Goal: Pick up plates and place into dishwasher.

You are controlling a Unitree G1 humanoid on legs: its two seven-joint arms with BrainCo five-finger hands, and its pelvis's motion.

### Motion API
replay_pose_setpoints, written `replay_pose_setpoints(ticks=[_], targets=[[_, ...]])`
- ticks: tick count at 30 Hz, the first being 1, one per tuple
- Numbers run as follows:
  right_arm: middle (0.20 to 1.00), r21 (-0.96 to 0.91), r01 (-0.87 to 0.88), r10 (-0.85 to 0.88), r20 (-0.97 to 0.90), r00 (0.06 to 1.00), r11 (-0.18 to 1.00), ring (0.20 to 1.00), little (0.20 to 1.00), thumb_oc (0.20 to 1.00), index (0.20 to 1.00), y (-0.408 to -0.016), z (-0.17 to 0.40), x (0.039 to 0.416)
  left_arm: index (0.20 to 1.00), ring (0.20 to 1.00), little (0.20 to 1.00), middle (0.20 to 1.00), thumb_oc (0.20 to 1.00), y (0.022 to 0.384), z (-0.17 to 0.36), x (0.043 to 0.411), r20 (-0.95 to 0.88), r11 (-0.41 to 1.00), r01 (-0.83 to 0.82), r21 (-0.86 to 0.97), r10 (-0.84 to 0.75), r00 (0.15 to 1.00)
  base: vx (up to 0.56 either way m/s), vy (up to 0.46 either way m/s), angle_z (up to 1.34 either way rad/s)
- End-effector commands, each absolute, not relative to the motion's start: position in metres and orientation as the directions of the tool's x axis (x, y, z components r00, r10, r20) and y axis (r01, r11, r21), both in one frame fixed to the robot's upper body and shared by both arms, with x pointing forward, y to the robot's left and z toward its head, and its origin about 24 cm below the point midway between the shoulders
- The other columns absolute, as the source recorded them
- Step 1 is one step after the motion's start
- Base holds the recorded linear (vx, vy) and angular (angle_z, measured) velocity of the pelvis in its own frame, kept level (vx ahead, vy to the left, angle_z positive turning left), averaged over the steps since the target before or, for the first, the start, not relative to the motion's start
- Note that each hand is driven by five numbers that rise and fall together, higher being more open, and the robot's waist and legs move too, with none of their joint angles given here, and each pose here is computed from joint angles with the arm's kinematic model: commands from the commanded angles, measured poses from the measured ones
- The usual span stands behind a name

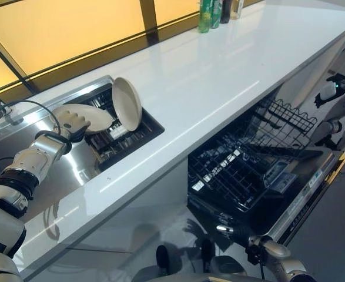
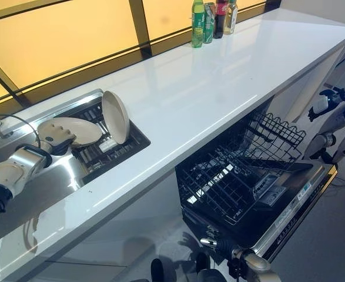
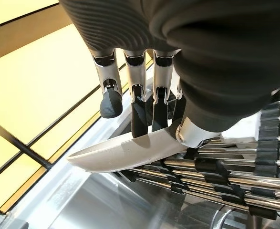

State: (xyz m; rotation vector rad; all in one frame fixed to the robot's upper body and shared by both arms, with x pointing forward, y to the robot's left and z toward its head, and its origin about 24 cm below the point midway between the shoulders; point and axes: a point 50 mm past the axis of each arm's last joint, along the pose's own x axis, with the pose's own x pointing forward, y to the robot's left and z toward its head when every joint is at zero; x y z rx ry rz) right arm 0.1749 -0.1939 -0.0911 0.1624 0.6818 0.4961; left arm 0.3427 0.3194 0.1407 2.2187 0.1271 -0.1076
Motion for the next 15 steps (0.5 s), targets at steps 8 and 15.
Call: replay_pose_setpoints(ticks=[8, 15], targets=[[1.0, 0.186, -0.578, 0.569, 0.104, 0.816, 0.795, 1.0, 1.0, 1.0, 1.0, -0.167, 0.022, 0.228, 0.2, 0.2, 0.2, 0.2, 0.2, 0.342, 0.222, 0.327, 0.393, -0.455, -0.299, 0.839, 0.125, 0.911, -0.01, -0.05, 0.03], [1.0, -0.03, -0.628, 0.571, 0.455, 0.684, 0.777, 1.0, 1.0, 1.0, 1.0, -0.159, 0.101, 0.237, 0.2, 0.2, 0.2, 0.2, 0.2, 0.332, 0.221, 0.309, 0.575, -0.312, -0.535, 0.785, 0.046, 0.817, 0.0, -0.049, 0.03]])
